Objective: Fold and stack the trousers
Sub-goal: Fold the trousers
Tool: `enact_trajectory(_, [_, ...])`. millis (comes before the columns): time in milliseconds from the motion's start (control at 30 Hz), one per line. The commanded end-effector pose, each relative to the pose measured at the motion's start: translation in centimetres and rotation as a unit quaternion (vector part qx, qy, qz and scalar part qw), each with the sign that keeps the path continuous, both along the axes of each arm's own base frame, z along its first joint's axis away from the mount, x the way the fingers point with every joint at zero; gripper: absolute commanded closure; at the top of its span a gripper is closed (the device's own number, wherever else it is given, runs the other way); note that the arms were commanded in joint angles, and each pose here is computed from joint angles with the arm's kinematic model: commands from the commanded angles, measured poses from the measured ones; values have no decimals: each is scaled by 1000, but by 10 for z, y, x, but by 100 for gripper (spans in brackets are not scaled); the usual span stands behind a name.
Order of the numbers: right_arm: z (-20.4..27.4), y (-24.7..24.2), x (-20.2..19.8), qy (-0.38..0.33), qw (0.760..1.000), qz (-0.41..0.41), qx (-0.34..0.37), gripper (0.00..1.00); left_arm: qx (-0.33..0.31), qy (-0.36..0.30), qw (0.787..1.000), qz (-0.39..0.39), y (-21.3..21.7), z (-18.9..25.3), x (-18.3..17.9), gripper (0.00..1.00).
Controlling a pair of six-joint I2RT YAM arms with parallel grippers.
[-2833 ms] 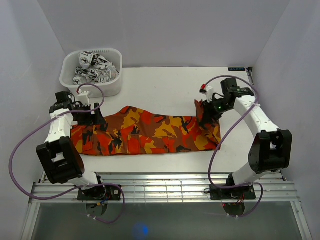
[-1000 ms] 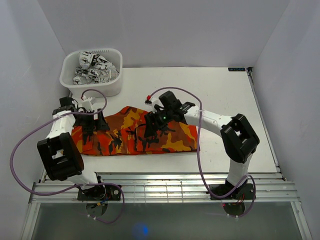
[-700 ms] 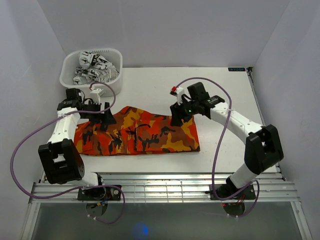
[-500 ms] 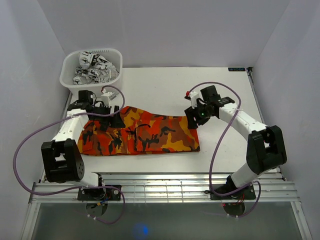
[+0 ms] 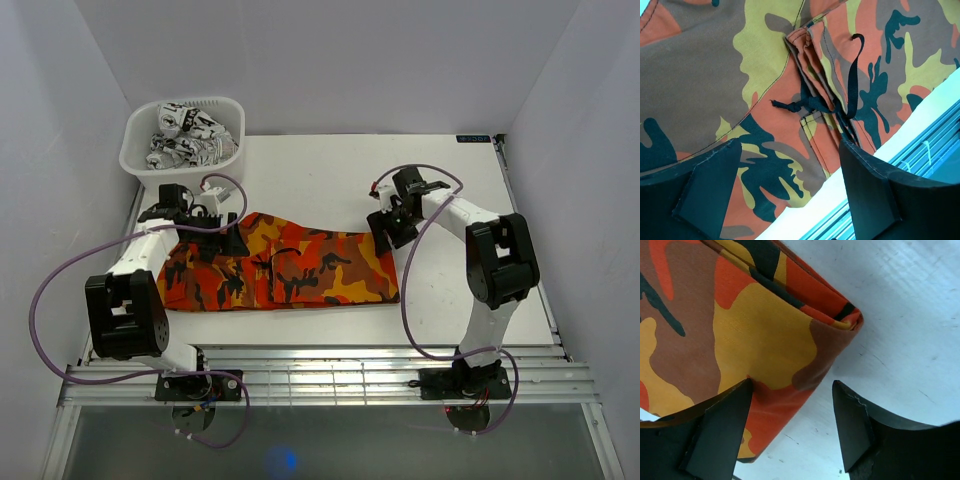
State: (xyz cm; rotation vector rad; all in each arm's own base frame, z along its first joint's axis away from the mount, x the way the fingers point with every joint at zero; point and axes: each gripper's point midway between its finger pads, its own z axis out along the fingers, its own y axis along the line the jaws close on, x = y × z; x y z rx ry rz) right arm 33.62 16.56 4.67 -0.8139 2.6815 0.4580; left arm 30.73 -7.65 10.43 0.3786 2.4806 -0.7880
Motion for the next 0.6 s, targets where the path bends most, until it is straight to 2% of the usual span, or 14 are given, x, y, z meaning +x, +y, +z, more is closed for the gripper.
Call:
enact_trajectory(0, [-2,8,0,41,998,-26,35,30,-1,-11,1000,6,1,3,0,11])
enact_trajectory(33, [-7,8,-2,57,997,-33,41,34,0,-11,1000,7,1,2,0,11])
enact_trajectory(67, [-7,8,-1,66,996,-38,52,45,1,-7,1000,9,2,-1,-1,11])
enact_trajectory(133, [-5,4,2,84,991,-56,82,57,4,1,1000,13,2,-6,-2,11])
enact_trajectory(167, [-2,3,2,89,989,-61,97,72,6,10,1000,16,4,-12,-4,11])
enact_trajectory(233, [3,-11,8,87,987,-77,112,81,19,21,999,25,8,-20,-5,13])
enact_trajectory(333, [11,-27,7,93,982,-82,144,86,28,46,998,38,15,-36,-8,21])
enact_trajectory(367, [10,-33,6,93,982,-72,149,89,29,55,997,46,17,-40,-9,30])
enact_trajectory(467, [7,-47,-3,122,973,-75,180,92,22,87,994,61,22,-55,-12,44])
enact_trajectory(500, [9,-47,-5,126,969,-68,201,92,20,96,993,63,22,-61,-13,51])
enact_trajectory(567, [-1,-54,-14,162,960,-83,215,92,15,101,993,63,21,-62,-12,54])
